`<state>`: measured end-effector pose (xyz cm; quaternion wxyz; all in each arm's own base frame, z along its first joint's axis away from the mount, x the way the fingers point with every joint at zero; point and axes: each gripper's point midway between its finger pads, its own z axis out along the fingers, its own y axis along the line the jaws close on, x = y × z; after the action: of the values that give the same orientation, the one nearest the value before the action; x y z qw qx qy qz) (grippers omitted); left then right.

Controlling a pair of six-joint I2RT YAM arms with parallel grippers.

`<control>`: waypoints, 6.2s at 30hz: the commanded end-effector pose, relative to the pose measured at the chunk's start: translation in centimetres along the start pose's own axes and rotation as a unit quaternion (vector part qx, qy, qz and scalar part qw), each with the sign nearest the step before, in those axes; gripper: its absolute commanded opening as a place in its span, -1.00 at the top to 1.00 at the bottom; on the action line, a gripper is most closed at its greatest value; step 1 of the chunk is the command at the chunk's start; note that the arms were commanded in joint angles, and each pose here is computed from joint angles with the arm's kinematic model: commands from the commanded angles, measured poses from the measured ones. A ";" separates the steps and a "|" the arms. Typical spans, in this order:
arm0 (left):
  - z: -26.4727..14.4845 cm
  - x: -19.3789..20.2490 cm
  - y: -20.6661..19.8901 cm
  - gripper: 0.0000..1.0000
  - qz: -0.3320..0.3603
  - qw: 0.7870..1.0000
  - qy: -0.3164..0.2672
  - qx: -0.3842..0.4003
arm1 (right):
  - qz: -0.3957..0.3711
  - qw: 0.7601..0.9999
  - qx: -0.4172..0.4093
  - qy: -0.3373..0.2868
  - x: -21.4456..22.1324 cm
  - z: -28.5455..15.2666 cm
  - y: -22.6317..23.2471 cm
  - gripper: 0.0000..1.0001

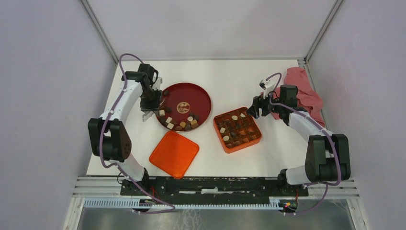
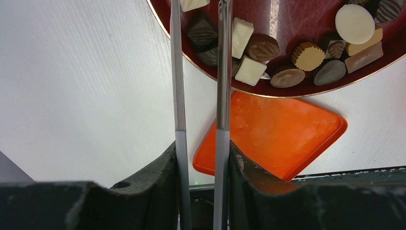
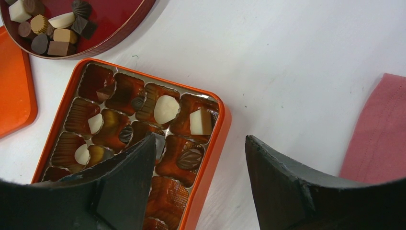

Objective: Pack the chocolate
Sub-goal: Pick up the fake chocolate from the plate, then adjust the packing box at the center of the board, then place the fake chocolate in the packing box.

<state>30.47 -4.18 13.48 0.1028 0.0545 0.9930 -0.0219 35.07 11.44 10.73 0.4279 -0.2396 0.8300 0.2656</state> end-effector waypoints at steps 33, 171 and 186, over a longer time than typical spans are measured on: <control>0.3 1.9 0.6 0.21 0.003 1.000 0.020 0.002 | -0.014 0.999 -0.006 -0.033 -2.4 0.1 -0.1 -0.48; -2.9 -0.4 -8.2 0.96 -0.084 0.956 -0.154 0.234 | 0.004 0.990 0.130 0.051 -1.8 4.2 -2.1 1.00; -5.9 0.0 -8.6 0.96 -0.052 0.947 -0.201 0.246 | -0.009 0.992 0.102 -0.070 -12.4 1.9 -0.8 1.00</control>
<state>28.31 -11.68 17.52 0.2526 0.0084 0.9318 -0.2603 41.27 12.66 13.00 0.4362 -0.1747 0.8683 0.1586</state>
